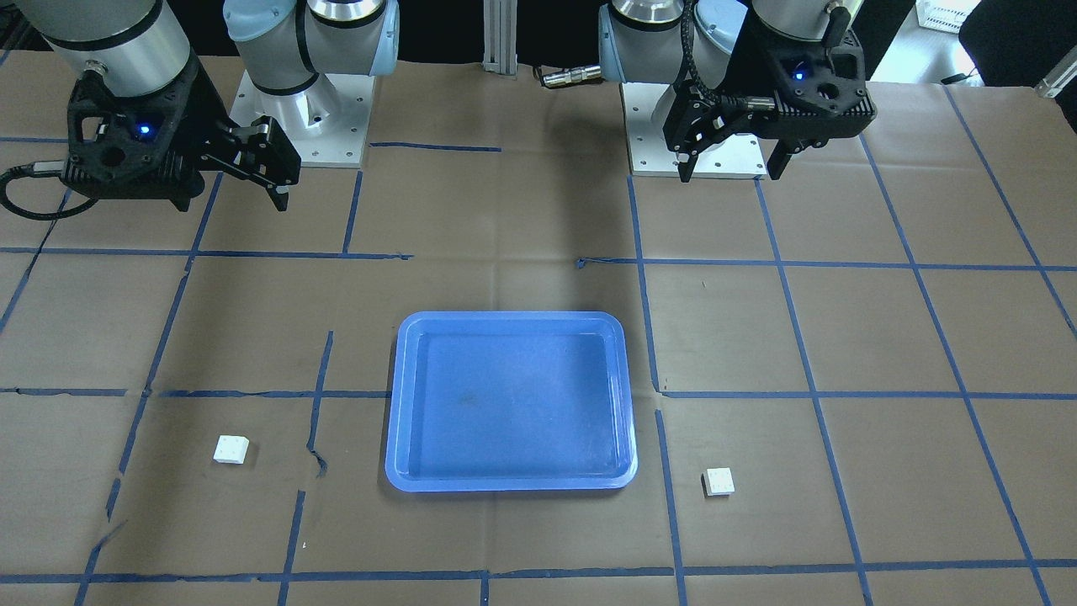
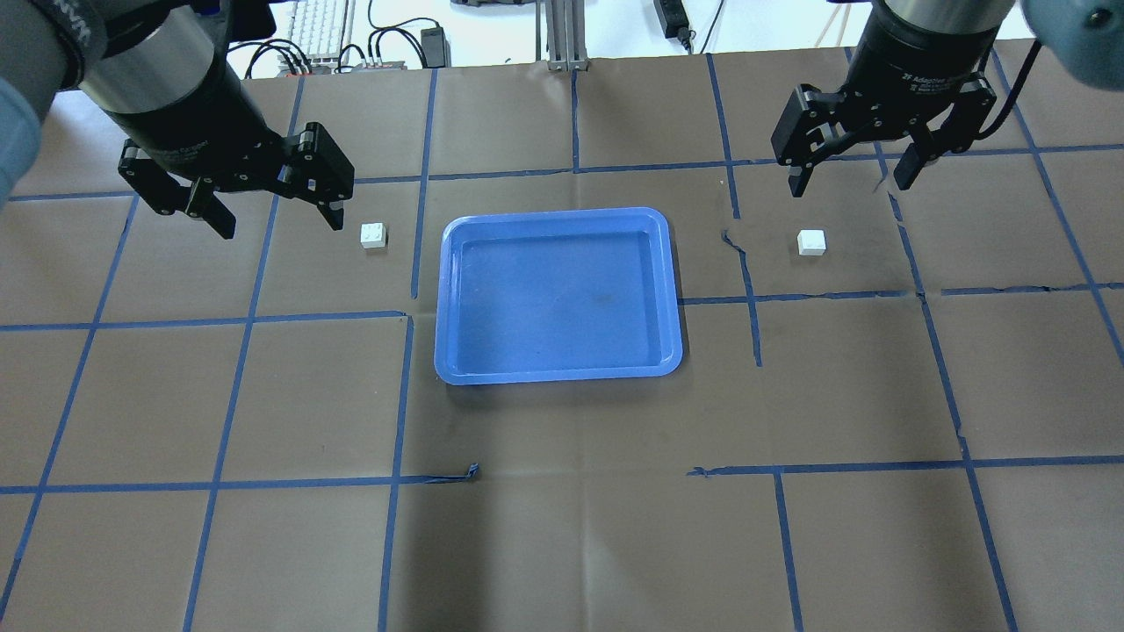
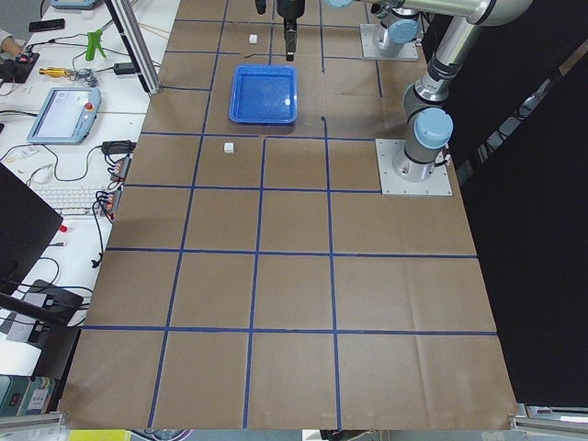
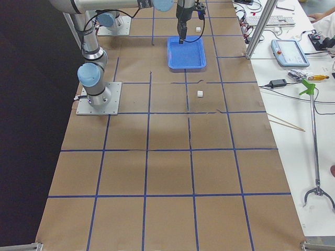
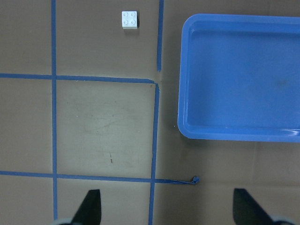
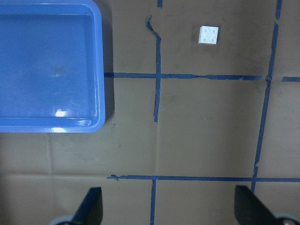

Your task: Assemble white blocks and place on blue tray

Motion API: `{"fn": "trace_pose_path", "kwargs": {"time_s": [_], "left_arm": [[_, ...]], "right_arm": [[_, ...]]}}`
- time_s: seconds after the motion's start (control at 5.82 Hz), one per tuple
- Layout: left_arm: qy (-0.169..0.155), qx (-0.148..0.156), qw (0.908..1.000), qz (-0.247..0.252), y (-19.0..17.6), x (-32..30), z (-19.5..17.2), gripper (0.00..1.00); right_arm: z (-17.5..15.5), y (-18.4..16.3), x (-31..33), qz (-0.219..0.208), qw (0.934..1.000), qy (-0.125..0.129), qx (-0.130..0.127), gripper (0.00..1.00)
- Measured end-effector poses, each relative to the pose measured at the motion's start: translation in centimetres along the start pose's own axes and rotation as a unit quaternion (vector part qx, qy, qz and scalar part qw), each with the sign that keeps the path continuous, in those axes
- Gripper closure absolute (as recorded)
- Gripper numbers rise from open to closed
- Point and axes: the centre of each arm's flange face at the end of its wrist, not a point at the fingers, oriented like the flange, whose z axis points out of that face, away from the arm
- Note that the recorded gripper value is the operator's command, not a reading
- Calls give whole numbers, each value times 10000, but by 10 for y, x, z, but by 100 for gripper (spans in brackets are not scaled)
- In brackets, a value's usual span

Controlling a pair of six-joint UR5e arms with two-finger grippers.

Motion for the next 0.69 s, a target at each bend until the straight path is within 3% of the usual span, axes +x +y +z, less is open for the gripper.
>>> {"fn": "trace_pose_path", "kwargs": {"time_s": [0.69], "left_arm": [[1, 10, 10000, -7, 2, 0, -1, 1]], "right_arm": [[-3, -1, 0, -44, 10000, -12, 46, 0]]}}
